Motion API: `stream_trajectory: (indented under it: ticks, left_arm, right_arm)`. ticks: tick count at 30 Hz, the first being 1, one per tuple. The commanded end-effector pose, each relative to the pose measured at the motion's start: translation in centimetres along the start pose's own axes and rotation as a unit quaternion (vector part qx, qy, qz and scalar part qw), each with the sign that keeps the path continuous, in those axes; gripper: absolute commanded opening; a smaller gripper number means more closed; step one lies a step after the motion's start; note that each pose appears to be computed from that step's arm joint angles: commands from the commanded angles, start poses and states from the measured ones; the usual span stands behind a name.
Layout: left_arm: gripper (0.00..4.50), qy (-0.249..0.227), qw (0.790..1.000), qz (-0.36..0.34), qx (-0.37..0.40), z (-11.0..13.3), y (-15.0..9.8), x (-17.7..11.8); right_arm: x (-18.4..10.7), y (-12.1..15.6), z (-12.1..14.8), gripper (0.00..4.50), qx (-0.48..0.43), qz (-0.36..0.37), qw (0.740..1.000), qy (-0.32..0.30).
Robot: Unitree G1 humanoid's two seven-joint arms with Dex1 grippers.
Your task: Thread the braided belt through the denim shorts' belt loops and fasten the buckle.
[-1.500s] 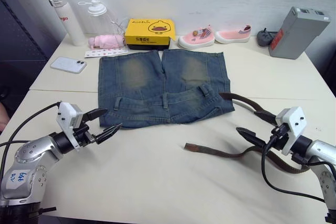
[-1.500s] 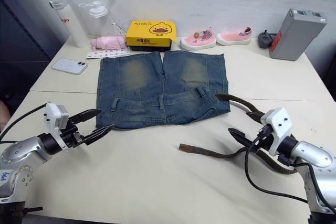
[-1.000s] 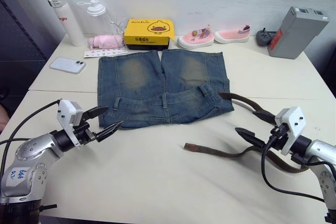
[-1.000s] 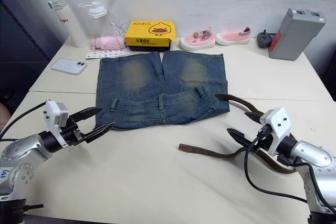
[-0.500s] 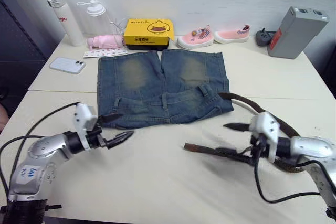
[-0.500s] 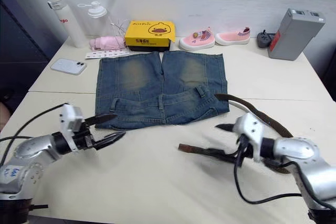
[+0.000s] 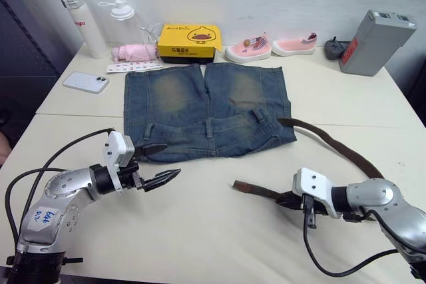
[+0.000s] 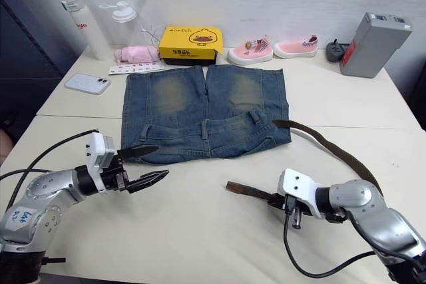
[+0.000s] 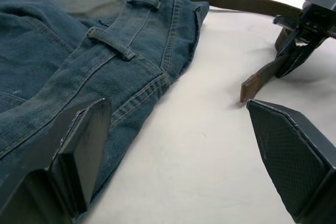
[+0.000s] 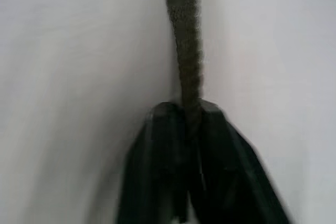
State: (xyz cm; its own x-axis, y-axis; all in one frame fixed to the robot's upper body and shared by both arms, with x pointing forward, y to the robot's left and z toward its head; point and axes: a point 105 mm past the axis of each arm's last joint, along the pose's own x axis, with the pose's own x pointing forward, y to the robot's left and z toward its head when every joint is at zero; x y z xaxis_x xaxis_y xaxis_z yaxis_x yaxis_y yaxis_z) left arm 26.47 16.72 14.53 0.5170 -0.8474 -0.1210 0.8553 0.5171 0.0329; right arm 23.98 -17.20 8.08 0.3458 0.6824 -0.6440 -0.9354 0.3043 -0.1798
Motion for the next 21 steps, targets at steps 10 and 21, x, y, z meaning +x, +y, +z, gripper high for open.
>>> stream_trajectory:
  ticks: [10, 21]
  left_arm:
    - [4.5, -0.001, 0.972, -0.233, 0.021, 2.4, -4.1, 5.4]
    - [2.84, 0.013, 0.963, -0.269, 0.033, 0.9, -3.7, 7.7]
  right_arm:
    - [-0.2, 1.3, 8.0, 0.03, -0.103, 0.05, 0.988, -0.108]
    - [-0.6, 1.1, 9.2, 0.0, -0.109, 0.034, 0.986, -0.118]
